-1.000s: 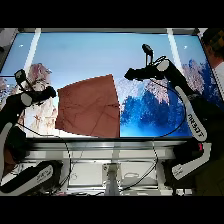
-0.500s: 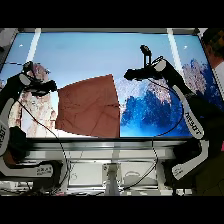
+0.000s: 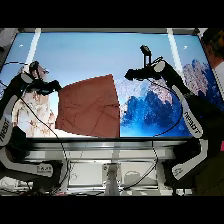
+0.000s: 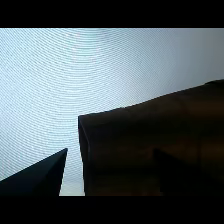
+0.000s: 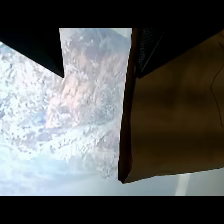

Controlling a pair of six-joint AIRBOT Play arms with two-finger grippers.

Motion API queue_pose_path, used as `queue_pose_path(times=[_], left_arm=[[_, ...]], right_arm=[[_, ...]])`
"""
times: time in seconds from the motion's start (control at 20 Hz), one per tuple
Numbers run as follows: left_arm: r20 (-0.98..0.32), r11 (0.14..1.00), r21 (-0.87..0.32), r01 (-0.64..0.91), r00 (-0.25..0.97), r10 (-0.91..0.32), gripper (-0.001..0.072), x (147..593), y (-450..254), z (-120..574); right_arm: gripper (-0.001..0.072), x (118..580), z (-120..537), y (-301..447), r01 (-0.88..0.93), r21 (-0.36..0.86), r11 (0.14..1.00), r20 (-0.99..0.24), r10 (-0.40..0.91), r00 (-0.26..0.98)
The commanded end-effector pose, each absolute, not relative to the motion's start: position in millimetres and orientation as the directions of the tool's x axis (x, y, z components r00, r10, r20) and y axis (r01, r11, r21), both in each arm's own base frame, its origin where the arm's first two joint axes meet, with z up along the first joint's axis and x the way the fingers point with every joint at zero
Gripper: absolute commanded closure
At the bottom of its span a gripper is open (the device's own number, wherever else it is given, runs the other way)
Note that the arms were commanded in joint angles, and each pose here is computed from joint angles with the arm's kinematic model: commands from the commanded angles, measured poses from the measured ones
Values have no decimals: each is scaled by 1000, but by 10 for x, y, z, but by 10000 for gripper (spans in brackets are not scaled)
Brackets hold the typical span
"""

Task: Fold the clothes and pants, and hang the long-sleeved shirts on hangers.

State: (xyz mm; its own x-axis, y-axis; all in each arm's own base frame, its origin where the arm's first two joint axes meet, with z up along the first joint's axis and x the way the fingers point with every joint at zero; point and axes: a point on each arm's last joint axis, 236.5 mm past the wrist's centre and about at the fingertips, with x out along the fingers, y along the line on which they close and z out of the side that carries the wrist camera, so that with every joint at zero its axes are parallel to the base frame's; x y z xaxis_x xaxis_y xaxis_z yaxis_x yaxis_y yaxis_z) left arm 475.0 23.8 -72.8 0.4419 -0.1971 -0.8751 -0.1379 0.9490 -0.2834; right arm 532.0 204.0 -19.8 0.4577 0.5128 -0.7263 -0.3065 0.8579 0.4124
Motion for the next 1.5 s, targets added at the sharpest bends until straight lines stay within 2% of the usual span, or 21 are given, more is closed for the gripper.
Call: queue_pose_path(times=[0.0,0.1,0.25,0.4,0.45,0.55,0.65,0.75,0.8,0.85,1.05,1.25,1.45], left_arm=[[-885,955,-275,-111,418,-207,36,4742,228,-887],[-889,968,-241,-72,416,-191,37,4743,269,-924],[-877,956,-279,-90,429,-215,40,4783,210,-918],[-869,950,-304,-73,430,-245,81,4799,143,-946],[-862,944,-324,-68,433,-264,142,4813,99,-952],[-843,932,-361,-42,442,-306,170,4847,2,-965],[-826,928,-372,3,455,-332,404,4887,-59,-951],[-818,932,-362,1,479,-318,445,4945,-26,-939],[-813,932,-363,-5,490,-314,602,4971,-16,-927],[-805,927,-374,-6,498,-322,691,4989,-33,-907],[-748,887,-442,138,489,-448,692,4981,-406,-770],[-660,759,-569,316,376,-651,692,4736,-1038,-560],[-649,715,-590,375,307,-697,692,4594,-1389,-528]], right_arm=[[189,5358,-195,2021,-307,401,863,-723,504,473],[189,5364,-193,2019,-306,400,864,-722,503,475],[189,5365,-192,2018,-306,399,864,-722,502,476],[189,5363,-193,2018,-307,400,864,-722,503,475],[189,5362,-194,2018,-307,400,864,-722,503,475],[189,5357,-196,2020,-307,400,863,-723,503,473],[189,5339,-204,2025,-308,402,862,-727,506,465],[189,5339,-200,2025,-309,402,862,-726,506,465],[189,5342,-199,2024,-310,401,862,-726,505,466],[189,5342,-199,2024,-316,397,862,-726,505,467],[189,5337,-229,1988,-333,367,869,-738,490,464],[200,5198,-315,2004,-375,356,856,-768,496,404],[200,5108,-434,1835,-363,353,862,-804,478,353]])
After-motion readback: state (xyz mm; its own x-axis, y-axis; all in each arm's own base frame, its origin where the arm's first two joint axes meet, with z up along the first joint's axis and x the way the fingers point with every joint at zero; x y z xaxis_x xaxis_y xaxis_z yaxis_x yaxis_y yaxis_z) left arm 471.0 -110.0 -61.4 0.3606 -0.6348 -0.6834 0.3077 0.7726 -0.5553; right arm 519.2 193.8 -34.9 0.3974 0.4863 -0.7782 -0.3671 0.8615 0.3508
